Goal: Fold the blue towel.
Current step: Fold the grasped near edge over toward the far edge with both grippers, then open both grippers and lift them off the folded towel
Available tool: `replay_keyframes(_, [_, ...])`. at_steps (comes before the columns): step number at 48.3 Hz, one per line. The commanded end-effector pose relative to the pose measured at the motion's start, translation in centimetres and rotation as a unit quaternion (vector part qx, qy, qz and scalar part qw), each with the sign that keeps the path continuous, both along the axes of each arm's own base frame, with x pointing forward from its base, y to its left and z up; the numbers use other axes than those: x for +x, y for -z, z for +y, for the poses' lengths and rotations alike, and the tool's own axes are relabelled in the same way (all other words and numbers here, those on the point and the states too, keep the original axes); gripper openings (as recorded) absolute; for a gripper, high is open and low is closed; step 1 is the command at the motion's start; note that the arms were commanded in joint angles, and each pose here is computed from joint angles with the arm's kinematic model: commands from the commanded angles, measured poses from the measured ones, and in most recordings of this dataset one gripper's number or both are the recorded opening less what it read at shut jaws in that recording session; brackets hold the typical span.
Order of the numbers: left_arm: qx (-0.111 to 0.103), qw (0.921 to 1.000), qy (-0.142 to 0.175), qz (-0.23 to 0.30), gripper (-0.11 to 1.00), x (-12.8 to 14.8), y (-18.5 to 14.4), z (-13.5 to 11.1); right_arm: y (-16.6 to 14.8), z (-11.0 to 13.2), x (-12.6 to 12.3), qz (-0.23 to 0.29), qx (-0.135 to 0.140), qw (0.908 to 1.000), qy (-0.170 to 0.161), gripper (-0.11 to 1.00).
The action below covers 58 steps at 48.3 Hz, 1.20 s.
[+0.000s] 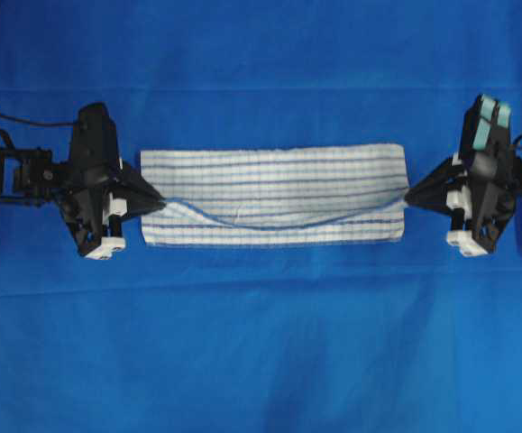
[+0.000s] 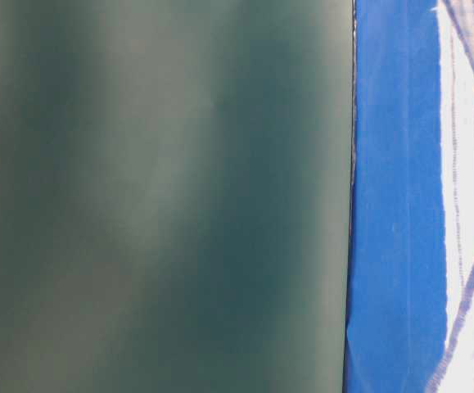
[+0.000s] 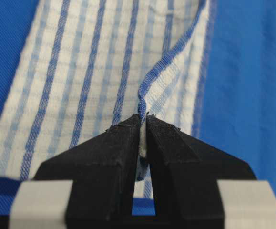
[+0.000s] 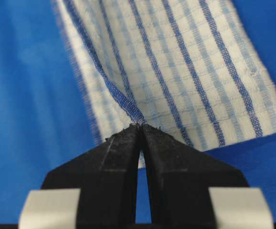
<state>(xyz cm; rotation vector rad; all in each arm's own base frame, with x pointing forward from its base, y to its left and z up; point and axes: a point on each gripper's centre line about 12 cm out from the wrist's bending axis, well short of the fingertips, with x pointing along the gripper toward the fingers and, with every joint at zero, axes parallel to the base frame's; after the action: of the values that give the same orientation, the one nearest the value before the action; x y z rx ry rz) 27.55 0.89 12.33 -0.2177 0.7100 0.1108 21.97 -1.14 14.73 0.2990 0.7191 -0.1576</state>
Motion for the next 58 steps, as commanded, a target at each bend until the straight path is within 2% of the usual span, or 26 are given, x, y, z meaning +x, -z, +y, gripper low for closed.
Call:
replay_keyframes(1, [-0.001, 1.0, 0.004, -0.007, 0.04, 0.1, -0.5, -0.3, -0.5, 0.3, 0.5, -0.008, 0.001, 1.0, -0.005, 0.05])
replay_keyframes(16, [-0.001, 1.0, 0.007, 0.0, 0.04, 0.2, -0.4, -0.4, 0.3, 0.8, 1.0, 0.011, 0.008, 0.9998, -0.011, 0.05])
replay_keyframes(27, [-0.001, 1.0, 0.006, 0.0, 0.04, 0.5, -0.4, -0.4, 1.2, 0.8, 2.1, 0.047, 0.009, 0.9988, -0.01, 0.05])
replay_keyframes(31, [0.0, 1.0, 0.008, 0.0, 0.12, 0.5, -0.4, -0.4, 1.4, 0.8, 2.6, 0.053, 0.01, 0.9985, -0.01, 0.05])
replay_keyframes(38, [0.0, 1.0, 0.007, -0.001, 0.38, 0.4, -0.5, -0.4, 1.3, 0.8, 3.0, 0.056, 0.013, 0.9984, -0.006, 0.06])
replay_keyframes(40, [0.0, 1.0, 0.008, -0.002, 0.45, 0.4, -0.5, -0.4, 1.3, 0.8, 3.0, 0.056, 0.014, 0.9983, -0.005, 0.14])
replay_keyframes(45, [0.003, 0.9999, 0.009, -0.007, 0.61, 0.5, -0.8, -0.4, 0.6, 0.7, 3.1, 0.054, 0.009, 0.9985, -0.007, 0.44])
replay_keyframes(49, [0.007, 0.9998, 0.01, -0.013, 0.66, 0.5, -1.2, -0.2, -0.1, 0.1, 3.1, 0.049, 0.001, 0.9988, -0.003, 0.64])
replay_keyframes(51, [0.01, 0.9998, 0.008, -0.015, 0.67, 0.4, -1.4, 0.0, -0.4, -0.4, 3.0, 0.047, -0.003, 0.9989, 0.003, 0.66])
replay_keyframes(55, [0.016, 0.9997, -0.001, -0.016, 0.67, 0.4, -1.4, 0.8, -0.6, -1.7, 2.7, 0.043, -0.009, 0.9987, 0.025, 0.6])
replay_keyframes(58, [0.022, 0.9997, -0.008, -0.012, 0.67, 0.4, -1.3, 1.5, -0.6, -3.1, 2.5, 0.046, -0.016, 0.9977, 0.046, 0.6])
